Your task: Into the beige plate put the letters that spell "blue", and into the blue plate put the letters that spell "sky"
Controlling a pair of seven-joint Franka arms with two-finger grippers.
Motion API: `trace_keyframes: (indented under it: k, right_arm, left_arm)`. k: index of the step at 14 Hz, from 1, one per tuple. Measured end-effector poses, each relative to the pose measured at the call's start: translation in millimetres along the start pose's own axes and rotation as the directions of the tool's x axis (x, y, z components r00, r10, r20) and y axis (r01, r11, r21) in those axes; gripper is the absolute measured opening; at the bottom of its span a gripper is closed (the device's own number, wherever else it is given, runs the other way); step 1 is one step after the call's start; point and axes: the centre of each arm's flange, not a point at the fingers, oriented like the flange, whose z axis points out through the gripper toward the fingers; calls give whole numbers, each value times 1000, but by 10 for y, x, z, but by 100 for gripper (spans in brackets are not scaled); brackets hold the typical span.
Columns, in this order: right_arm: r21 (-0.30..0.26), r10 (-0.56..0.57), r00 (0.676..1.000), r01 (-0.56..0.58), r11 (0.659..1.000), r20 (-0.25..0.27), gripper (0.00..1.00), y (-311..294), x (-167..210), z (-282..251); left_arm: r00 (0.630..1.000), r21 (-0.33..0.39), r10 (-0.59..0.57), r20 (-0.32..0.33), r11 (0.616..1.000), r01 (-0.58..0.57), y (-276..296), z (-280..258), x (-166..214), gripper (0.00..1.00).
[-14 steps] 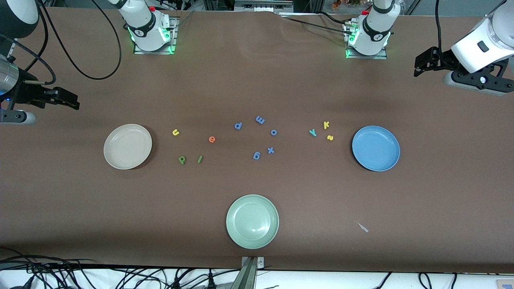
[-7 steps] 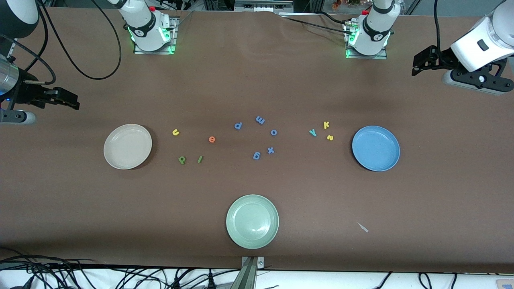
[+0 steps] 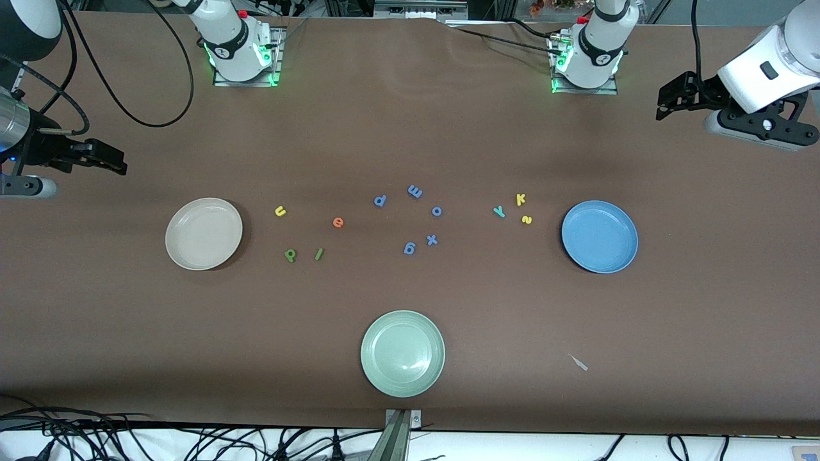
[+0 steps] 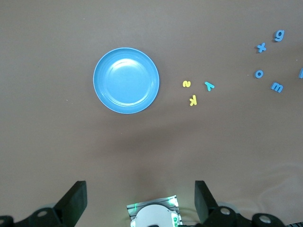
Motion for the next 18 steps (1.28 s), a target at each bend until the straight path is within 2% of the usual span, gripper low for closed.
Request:
trace_keyframes:
  k: [18]
  right_arm:
    - [0, -1, 1000, 1, 1000, 0, 100, -6, 0, 1]
  left_arm:
    - [999, 3, 34, -7, 999, -34, 191, -56, -50, 100]
